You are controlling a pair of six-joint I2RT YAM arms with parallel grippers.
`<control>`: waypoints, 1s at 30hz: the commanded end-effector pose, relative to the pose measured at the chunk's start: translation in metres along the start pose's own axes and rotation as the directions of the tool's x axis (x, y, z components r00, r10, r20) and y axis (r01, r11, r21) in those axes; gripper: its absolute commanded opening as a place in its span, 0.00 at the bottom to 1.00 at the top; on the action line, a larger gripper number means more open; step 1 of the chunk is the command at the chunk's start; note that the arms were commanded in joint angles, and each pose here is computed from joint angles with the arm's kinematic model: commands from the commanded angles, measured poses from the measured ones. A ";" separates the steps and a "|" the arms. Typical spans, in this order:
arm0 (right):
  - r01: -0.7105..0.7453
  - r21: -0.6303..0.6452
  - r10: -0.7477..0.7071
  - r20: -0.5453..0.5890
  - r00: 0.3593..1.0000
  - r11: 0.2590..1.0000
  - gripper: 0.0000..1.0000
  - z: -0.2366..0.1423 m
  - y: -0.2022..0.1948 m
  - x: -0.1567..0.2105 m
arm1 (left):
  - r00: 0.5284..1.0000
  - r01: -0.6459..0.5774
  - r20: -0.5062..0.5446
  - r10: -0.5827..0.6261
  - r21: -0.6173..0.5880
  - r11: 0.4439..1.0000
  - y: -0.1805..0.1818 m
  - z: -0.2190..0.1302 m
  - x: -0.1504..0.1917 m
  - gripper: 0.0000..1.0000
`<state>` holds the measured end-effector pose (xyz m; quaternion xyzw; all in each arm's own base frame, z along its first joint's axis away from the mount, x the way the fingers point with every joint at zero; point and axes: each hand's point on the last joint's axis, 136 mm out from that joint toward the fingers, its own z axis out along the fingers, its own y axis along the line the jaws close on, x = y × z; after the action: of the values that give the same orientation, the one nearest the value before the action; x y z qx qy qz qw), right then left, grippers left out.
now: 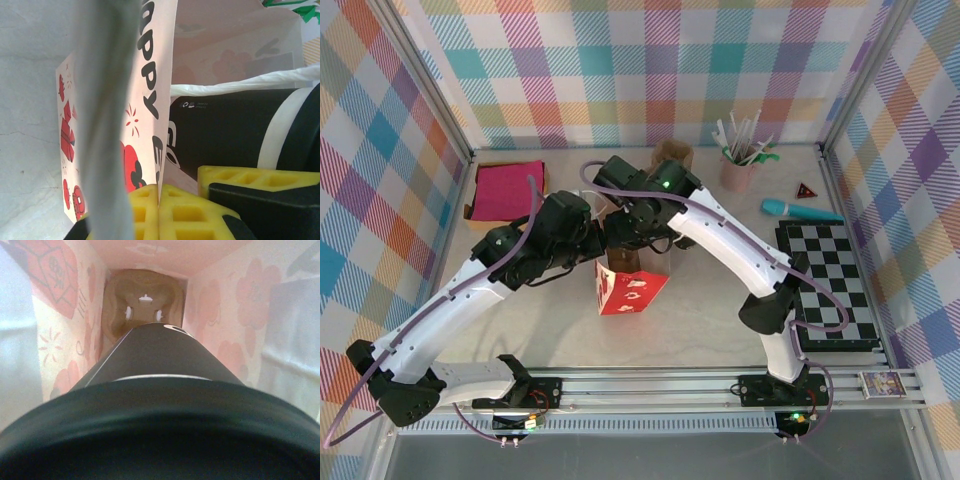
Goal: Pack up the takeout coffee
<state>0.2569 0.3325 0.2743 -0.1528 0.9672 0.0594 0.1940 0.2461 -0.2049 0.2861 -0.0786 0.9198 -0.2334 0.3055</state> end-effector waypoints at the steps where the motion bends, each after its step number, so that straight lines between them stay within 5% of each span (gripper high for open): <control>1: 0.044 0.035 -0.043 -0.015 0.999 0.998 0.63 0.007 -0.001 0.009 | 1.000 0.009 0.027 -0.012 0.108 0.994 -0.020 -0.010 -0.004 0.01; 11: -0.009 0.009 0.010 -0.098 0.995 1.000 0.64 0.025 -0.002 0.033 | 0.997 0.067 0.029 -0.073 0.163 0.984 -0.020 -0.010 0.001 0.01; 30: -0.092 -0.047 0.086 -0.110 0.990 0.995 0.61 0.057 0.012 0.014 | 0.997 0.081 -0.030 -0.077 0.185 0.979 -0.018 -0.011 0.016 0.01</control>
<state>0.2594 0.3348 0.2209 -0.1246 0.9808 0.0598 0.1374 0.2330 -0.2148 0.2855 -0.0899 0.9023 -0.3036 0.2924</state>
